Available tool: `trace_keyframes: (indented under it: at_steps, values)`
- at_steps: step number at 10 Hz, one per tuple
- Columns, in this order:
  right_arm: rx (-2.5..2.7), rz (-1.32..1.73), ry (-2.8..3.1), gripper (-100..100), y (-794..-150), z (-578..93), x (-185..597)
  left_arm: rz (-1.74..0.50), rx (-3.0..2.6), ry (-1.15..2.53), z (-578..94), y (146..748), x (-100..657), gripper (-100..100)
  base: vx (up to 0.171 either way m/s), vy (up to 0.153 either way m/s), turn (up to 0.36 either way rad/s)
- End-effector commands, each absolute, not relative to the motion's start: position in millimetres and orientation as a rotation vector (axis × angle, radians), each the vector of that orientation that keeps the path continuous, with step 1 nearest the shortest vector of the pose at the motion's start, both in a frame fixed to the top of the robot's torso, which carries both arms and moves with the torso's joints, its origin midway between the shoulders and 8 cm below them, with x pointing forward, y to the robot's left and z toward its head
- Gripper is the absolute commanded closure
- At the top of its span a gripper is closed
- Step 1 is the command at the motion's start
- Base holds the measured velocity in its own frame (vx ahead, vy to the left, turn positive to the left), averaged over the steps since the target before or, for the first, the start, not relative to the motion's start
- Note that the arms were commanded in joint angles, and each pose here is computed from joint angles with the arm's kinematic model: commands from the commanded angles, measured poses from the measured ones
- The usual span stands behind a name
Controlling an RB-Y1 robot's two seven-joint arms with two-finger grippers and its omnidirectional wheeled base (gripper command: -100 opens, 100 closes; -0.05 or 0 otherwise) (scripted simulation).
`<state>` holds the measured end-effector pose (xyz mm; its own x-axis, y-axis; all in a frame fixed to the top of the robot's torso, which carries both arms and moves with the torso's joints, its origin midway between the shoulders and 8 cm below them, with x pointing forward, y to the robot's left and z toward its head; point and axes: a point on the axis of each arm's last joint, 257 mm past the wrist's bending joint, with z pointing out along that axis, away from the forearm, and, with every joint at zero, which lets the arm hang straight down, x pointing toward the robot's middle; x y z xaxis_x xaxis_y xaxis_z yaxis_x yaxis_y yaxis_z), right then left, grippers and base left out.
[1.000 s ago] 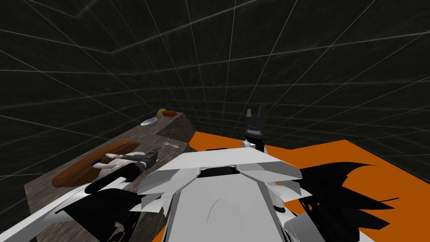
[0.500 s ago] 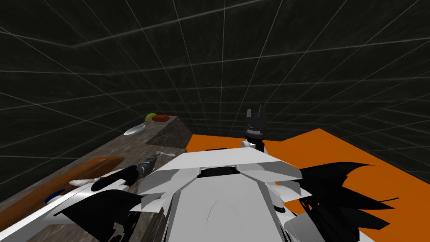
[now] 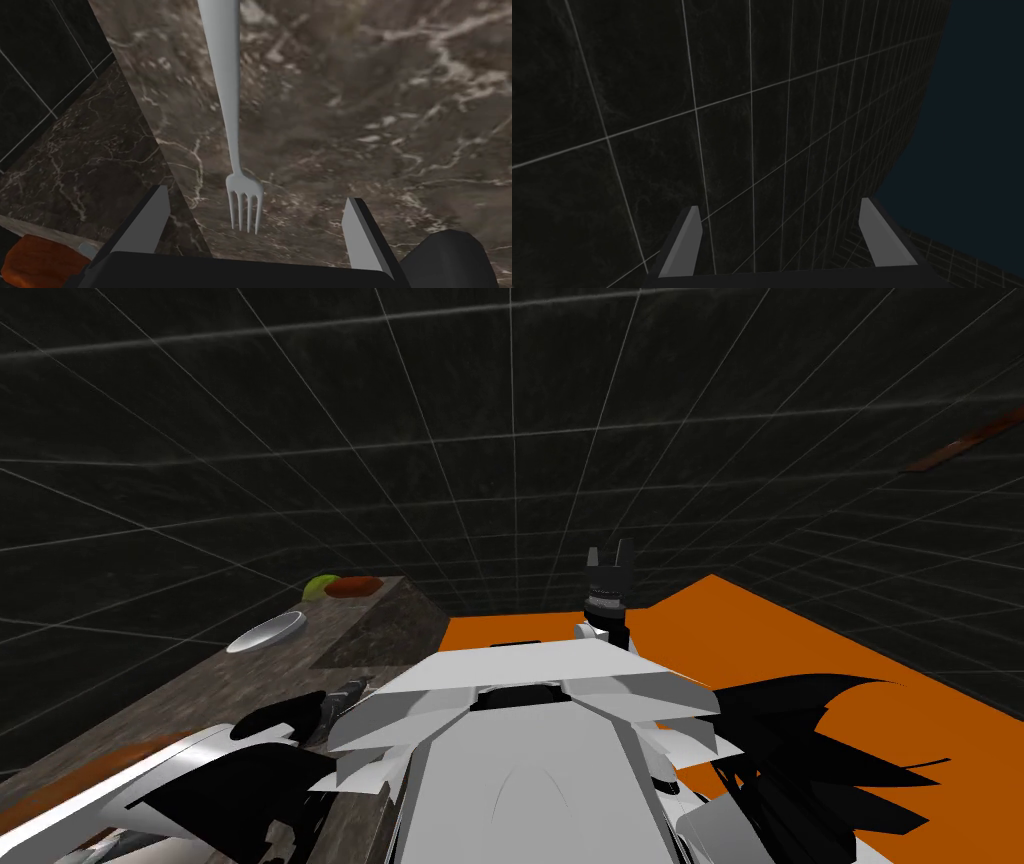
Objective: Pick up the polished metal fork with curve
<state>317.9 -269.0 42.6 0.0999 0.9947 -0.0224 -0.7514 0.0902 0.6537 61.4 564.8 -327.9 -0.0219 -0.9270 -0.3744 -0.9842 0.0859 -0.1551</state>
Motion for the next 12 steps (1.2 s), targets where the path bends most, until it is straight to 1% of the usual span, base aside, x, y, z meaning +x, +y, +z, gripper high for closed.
trace_keyframes:
  at_steps: [1,3,4,5,6,7,8,11,12]
  values:
    - [0.561,1.395,0.539,0,-269,43,318,0.282,-1.905,2.036,-333,563,42,-100,0.063,0.095,-0.162]
    - [0.561,1.395,0.539,0,-269,43,318,0.342,-1.920,2.070,-336,563,26,-100,0.062,0.067,-0.133]
    - [0.561,1.395,0.539,0,-269,43,318,0.320,-1.913,2.060,-334,563,32,-100,0.018,0.027,-0.025]
    - [0.561,1.395,0.539,0,-269,43,318,0.326,-1.915,2.061,-334,563,31,0,0.004,0.006,0.002]
    - [0.561,1.395,0.539,0,-269,43,318,0.377,-1.935,2.084,-347,568,15,-100,-0.172,0.015,-0.203]
    - [0.561,1.396,0.539,0,-269,43,318,0.379,-1.921,2.068,-347,578,23,-100,-0.209,-0.002,-0.130]
    - [0.561,1.396,0.539,0,-269,43,318,0.379,-1.918,2.043,-347,587,31,-100,-0.108,-0.012,0.009]
    - [0.561,1.395,0.539,0,-269,43,318,0.395,-1.920,1.980,-345,612,43,-100,-0.003,-0.002,0.008]
    - [0.561,1.395,0.539,0,-269,43,318,0.442,-1.941,2.018,-360,610,26,-100,-0.173,-0.012,-0.224]
